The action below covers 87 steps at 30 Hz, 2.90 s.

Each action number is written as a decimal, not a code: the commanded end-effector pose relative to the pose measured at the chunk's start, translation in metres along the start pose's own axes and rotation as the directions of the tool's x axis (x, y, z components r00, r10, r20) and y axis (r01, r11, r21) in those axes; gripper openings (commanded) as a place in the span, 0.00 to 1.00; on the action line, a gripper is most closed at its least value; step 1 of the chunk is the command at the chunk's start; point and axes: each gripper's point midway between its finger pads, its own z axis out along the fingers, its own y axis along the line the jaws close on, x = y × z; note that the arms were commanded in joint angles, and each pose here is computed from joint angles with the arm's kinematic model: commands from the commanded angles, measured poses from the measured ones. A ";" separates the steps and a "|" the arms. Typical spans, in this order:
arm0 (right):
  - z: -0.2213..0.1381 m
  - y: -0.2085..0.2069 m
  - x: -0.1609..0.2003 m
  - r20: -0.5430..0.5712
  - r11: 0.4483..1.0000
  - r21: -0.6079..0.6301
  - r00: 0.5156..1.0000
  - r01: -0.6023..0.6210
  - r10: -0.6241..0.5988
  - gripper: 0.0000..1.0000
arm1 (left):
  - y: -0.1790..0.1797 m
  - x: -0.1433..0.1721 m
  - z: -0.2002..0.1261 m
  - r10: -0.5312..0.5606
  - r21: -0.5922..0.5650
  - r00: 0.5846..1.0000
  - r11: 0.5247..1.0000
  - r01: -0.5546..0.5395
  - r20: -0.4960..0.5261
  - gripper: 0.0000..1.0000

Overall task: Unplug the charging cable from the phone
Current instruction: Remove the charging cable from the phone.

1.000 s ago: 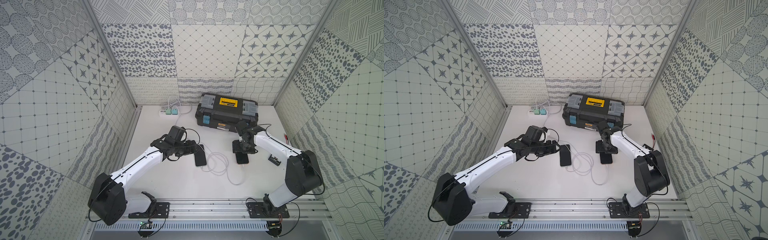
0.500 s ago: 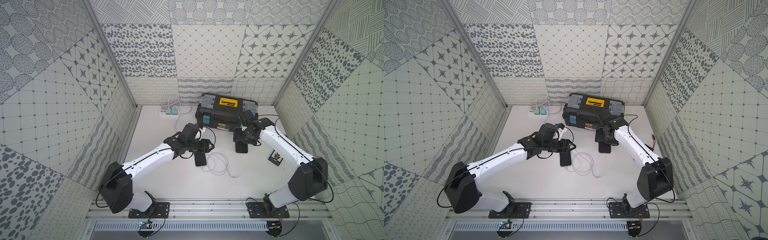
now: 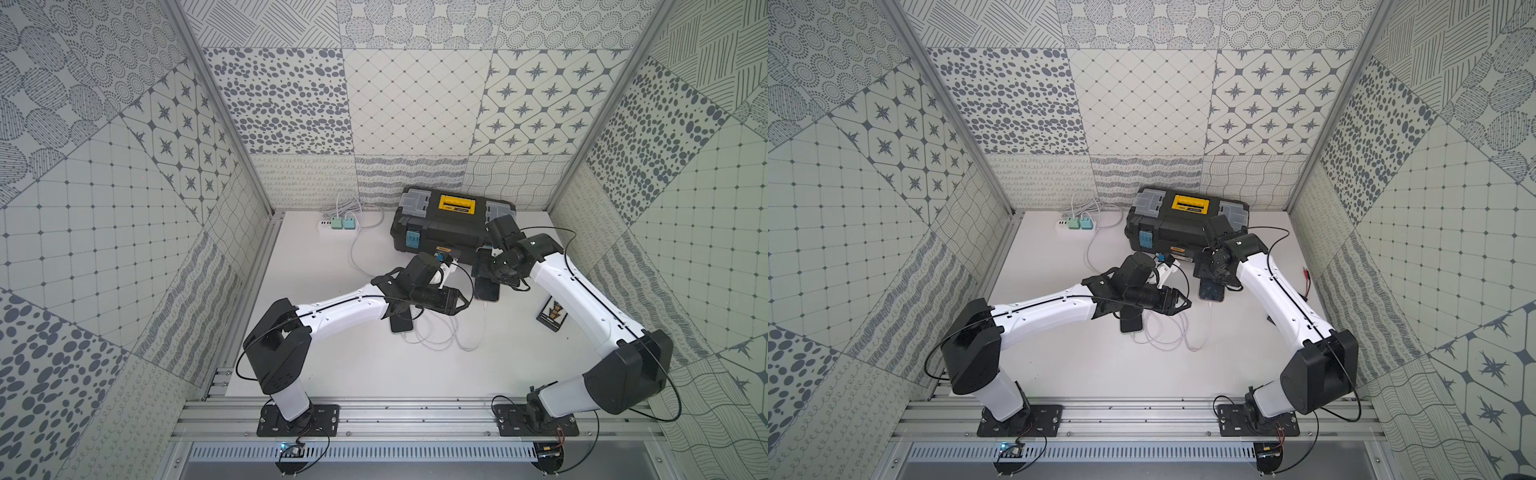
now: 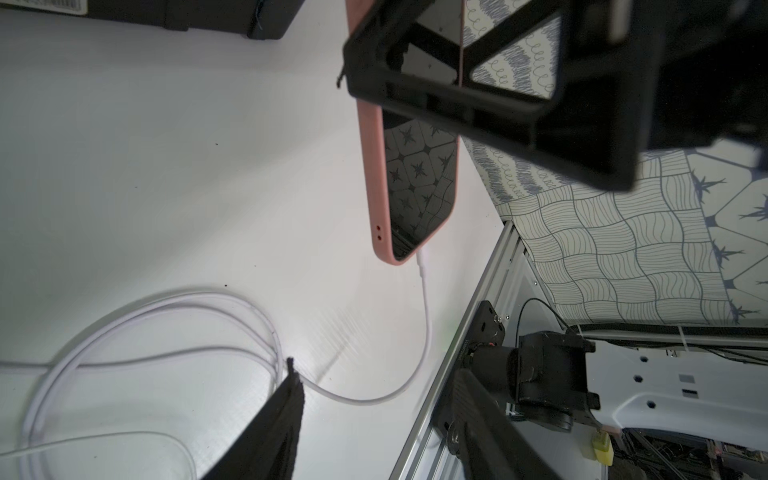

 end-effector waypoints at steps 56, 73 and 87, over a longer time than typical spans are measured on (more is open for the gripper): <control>-0.036 -0.012 -0.028 0.173 0.965 -0.072 0.950 -0.252 0.261 0.55 | -0.047 -0.012 0.062 0.137 0.151 0.991 0.979 -0.134 -0.005 0.00; -0.036 -0.011 -0.027 0.169 0.963 -0.086 0.949 -0.256 0.267 0.55 | -0.048 -0.015 0.063 0.146 0.144 0.989 0.979 -0.145 -0.001 0.00; -0.041 -0.009 -0.033 0.179 0.961 -0.101 0.945 -0.259 0.273 0.55 | -0.050 -0.016 0.062 0.152 0.144 0.988 0.978 -0.150 -0.002 0.00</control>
